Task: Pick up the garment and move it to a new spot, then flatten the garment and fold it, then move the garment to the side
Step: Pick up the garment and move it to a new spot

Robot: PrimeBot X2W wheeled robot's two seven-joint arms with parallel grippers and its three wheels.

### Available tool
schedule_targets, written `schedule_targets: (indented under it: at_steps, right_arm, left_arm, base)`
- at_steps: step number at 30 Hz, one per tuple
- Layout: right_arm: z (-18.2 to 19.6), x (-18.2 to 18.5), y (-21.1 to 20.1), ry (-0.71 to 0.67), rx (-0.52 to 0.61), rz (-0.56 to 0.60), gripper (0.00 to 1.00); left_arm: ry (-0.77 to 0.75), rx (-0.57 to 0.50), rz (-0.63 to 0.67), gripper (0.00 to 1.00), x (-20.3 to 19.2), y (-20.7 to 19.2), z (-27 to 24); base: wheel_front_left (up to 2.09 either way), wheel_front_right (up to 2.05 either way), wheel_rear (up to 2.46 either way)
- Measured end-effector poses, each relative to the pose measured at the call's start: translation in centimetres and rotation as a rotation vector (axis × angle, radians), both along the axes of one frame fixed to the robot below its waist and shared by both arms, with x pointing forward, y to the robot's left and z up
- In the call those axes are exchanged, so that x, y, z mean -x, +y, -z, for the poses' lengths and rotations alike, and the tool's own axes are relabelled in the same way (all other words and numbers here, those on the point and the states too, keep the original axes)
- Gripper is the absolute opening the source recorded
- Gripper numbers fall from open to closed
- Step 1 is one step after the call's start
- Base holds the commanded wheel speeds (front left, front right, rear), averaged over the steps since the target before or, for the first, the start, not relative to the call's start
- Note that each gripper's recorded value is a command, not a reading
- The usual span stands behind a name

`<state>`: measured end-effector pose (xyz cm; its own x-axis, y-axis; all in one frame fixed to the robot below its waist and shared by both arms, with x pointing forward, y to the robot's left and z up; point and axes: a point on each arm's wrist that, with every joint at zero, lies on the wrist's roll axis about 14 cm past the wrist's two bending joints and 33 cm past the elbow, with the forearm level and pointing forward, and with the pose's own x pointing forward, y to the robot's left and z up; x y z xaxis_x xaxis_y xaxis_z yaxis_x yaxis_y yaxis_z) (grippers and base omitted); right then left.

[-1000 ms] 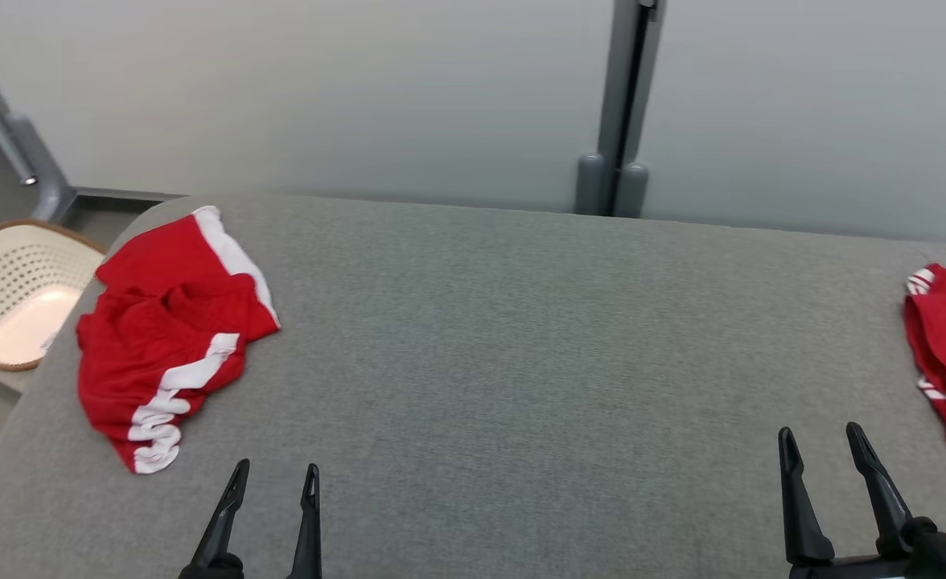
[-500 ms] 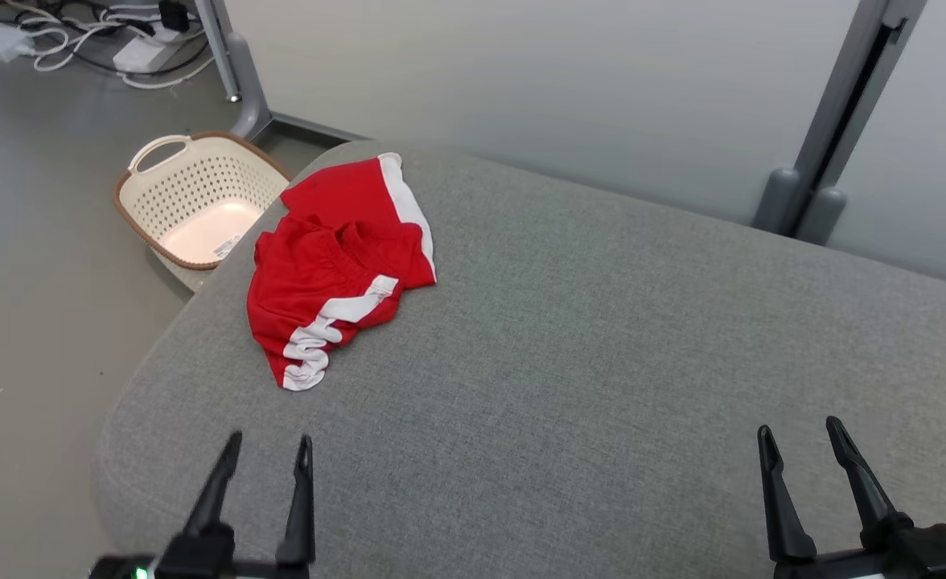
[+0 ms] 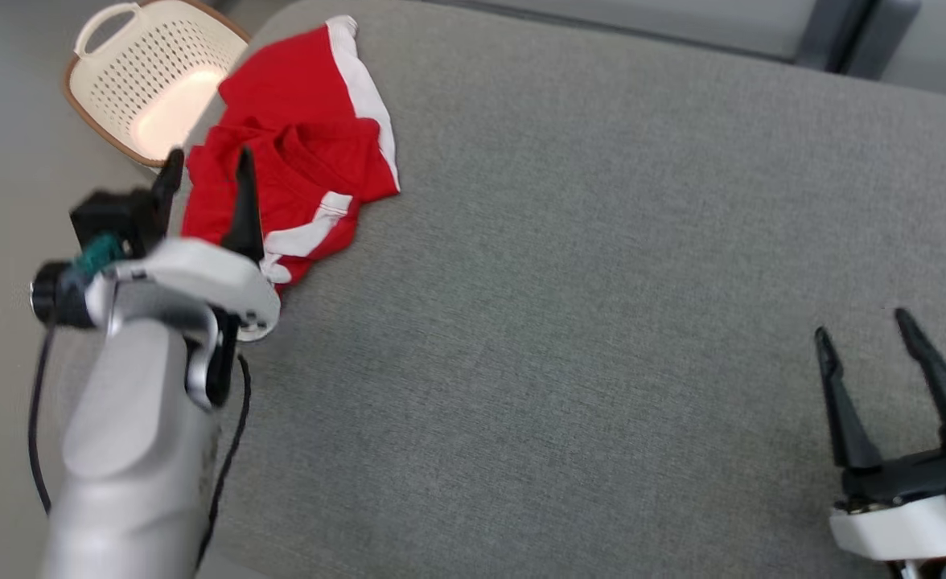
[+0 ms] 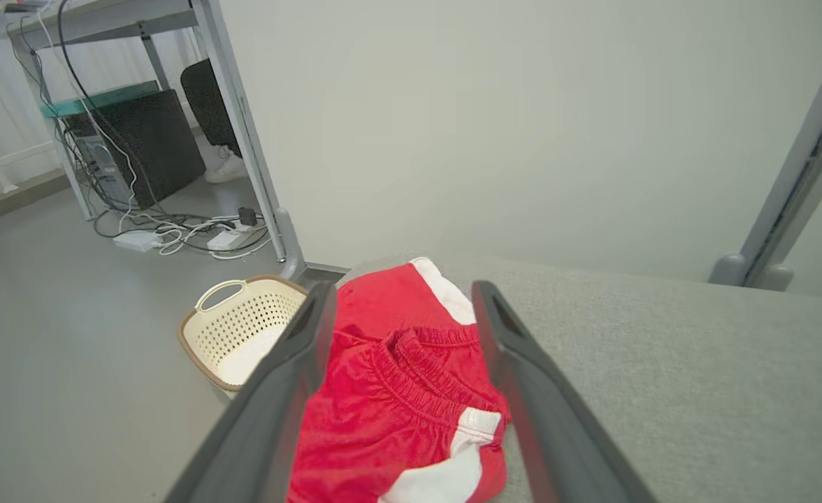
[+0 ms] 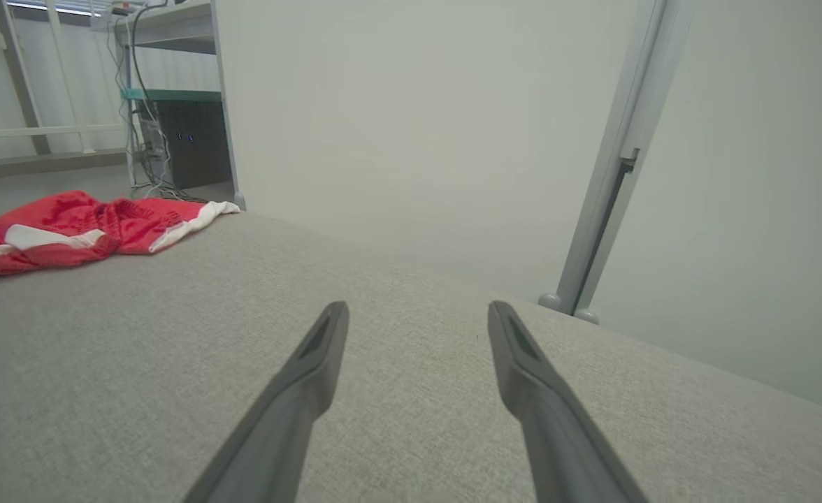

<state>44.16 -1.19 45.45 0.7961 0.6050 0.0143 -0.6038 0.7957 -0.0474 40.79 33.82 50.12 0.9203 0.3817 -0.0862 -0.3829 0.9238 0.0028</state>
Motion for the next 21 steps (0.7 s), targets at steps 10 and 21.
schedule_targets:
  at_steps: [10, 21]
  right_arm:
    - [4.3, -3.9, -4.8, 0.033, 0.050, 0.121, 1.00]
    - [7.3, -4.4, -8.9, 0.087, 0.083, 0.227, 1.00]
  left_arm:
    - [0.391, 0.040, 0.041, 1.00, -9.3, 2.6, 7.0]
    - [0.662, 0.137, 0.131, 1.00, -12.2, -0.3, 16.0]
  base:
    - [0.00, 0.00, 0.00]
    - [0.00, 0.00, 0.00]
